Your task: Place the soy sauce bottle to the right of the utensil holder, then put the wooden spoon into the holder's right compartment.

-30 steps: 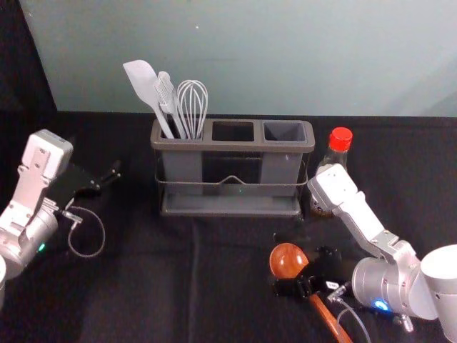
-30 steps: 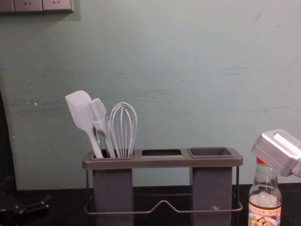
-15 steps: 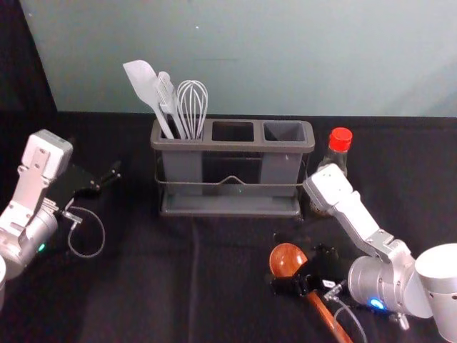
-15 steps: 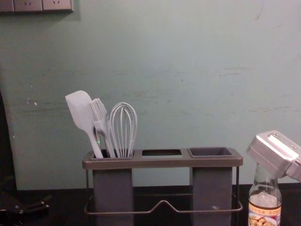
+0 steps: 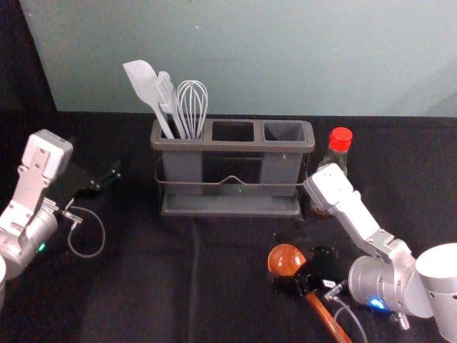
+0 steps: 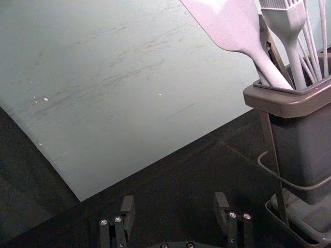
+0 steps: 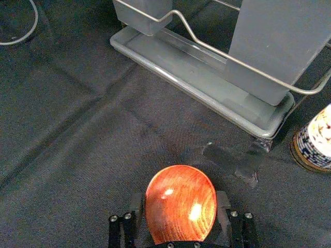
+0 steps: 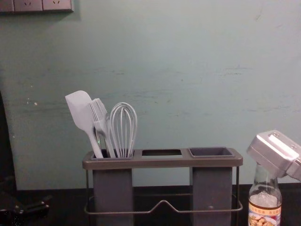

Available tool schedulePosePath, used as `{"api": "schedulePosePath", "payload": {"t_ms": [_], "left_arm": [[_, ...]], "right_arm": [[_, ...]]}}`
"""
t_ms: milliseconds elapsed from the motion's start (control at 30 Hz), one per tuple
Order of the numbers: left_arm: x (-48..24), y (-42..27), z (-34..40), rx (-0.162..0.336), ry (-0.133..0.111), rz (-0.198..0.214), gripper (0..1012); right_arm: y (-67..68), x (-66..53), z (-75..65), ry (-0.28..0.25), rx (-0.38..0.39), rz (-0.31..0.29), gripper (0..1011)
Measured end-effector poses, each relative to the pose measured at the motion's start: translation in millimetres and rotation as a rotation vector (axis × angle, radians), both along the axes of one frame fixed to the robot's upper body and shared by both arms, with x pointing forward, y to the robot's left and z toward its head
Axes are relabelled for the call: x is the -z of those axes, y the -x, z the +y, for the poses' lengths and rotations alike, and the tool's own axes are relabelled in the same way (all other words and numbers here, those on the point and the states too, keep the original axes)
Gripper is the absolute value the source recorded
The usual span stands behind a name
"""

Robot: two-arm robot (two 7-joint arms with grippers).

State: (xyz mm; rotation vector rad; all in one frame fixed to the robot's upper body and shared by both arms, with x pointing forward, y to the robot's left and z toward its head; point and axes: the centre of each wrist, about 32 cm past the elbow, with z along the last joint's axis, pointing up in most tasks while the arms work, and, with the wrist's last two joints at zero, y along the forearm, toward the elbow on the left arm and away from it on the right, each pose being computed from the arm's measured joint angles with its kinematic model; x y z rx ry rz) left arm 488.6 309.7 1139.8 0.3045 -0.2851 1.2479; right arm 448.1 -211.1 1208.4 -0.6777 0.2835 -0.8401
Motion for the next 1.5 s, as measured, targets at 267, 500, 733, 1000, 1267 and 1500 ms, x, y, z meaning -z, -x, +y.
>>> {"api": "schedulePosePath", "payload": {"t_ms": [267,500,733,1000,1267,1500], "left_arm": [[0.0,0.0,0.0,0.0,0.0,0.0,1005],[0.0,0.0,0.0,0.0,0.0,0.0,1005],[0.0,0.0,0.0,0.0,0.0,0.0,1005],[0.0,0.0,0.0,0.0,0.0,0.0,1005],[0.0,0.0,0.0,0.0,0.0,0.0,1005],[0.0,0.0,0.0,0.0,0.0,0.0,1005]], "right_arm": [[0.2,-0.2,-0.1,0.0,0.001,0.0,835],[0.2,-0.2,-0.2,0.0,0.002,0.0,835],[0.2,-0.2,-0.2,0.0,0.002,0.0,835],[4.5,-5.1,-1.3,0.002,-0.011,-0.065,835],[11.8,-22.2,-5.9,-0.039,-0.024,-0.173,835],[15.0,-40.9,-11.7,-0.105,-0.045,-0.293,835]]}}
